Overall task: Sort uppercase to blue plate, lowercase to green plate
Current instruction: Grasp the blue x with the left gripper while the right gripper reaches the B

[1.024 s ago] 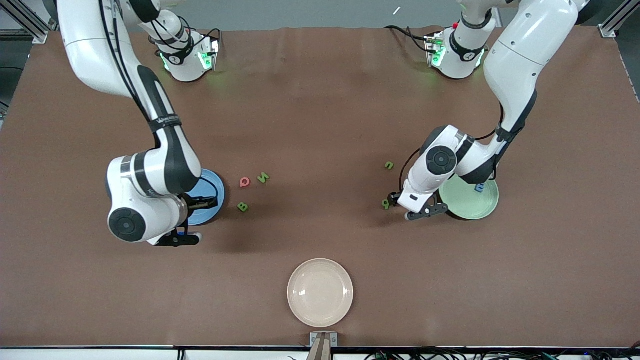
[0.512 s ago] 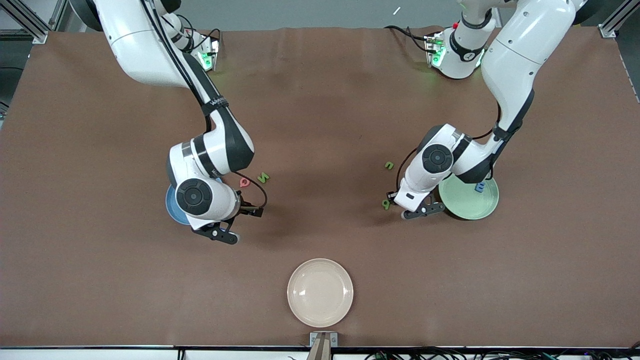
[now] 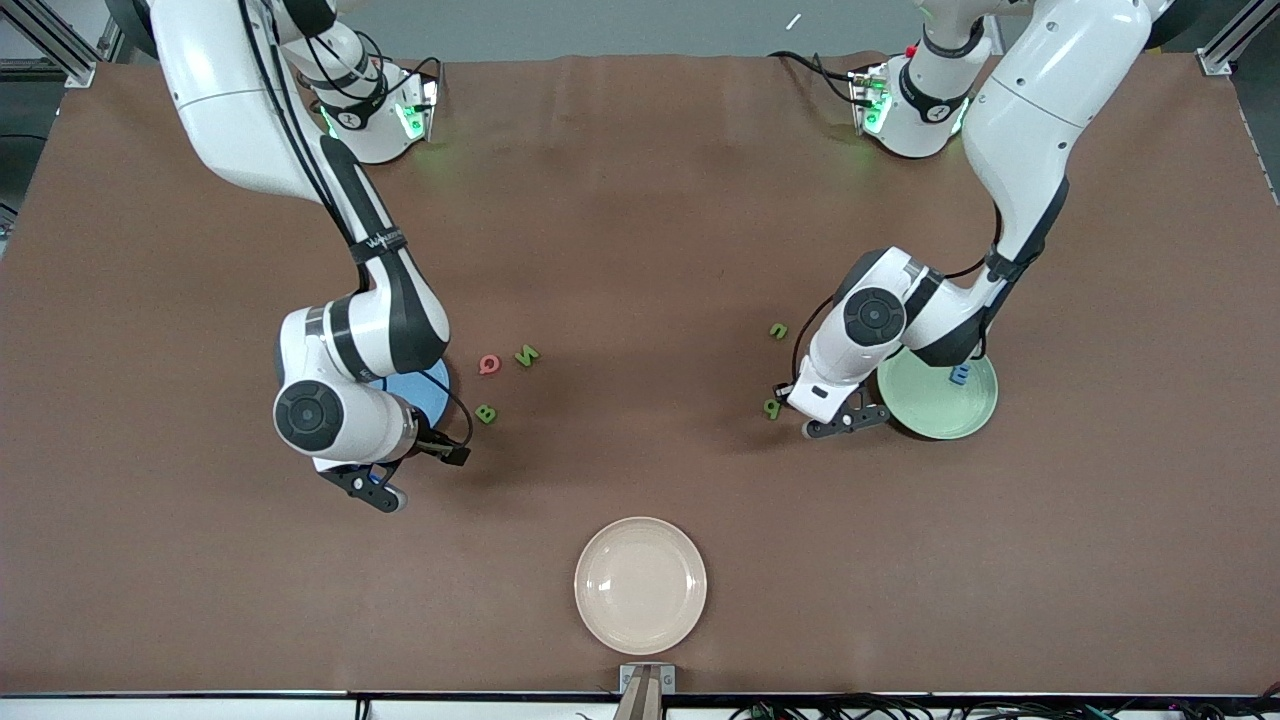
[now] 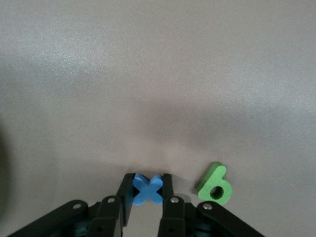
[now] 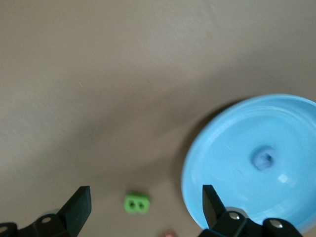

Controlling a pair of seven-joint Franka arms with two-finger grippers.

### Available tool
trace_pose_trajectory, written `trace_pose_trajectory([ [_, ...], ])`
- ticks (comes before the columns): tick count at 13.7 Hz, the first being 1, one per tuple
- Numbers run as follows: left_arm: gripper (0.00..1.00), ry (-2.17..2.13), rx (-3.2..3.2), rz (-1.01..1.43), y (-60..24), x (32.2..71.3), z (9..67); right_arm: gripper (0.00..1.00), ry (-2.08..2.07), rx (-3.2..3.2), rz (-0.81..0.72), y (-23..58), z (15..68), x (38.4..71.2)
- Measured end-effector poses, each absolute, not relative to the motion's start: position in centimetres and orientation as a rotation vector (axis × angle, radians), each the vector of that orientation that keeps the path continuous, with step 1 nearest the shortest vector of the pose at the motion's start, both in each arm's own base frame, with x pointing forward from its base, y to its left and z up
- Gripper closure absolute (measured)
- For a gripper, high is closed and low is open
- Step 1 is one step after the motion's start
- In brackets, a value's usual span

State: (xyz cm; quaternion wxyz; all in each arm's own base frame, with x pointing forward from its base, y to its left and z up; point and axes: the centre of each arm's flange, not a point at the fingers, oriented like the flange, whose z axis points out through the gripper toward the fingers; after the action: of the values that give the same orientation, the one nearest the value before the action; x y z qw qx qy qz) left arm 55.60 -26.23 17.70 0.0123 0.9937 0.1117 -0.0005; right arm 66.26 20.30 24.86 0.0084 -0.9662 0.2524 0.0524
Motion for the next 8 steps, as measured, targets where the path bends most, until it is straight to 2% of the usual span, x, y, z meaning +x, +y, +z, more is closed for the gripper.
trace_pose_trajectory([
  [2,0.73,0.36,3.124,-0.024,-25.5,55.6,18.0,0.01,0.898,-2.963,0.077,21.0,22.8,64.4],
  [8,0.73,0.34,3.194,-0.078,-19.4,56.6,24.2,0.05,1.011,-2.936,0.087,27.0,21.8,60.7],
])
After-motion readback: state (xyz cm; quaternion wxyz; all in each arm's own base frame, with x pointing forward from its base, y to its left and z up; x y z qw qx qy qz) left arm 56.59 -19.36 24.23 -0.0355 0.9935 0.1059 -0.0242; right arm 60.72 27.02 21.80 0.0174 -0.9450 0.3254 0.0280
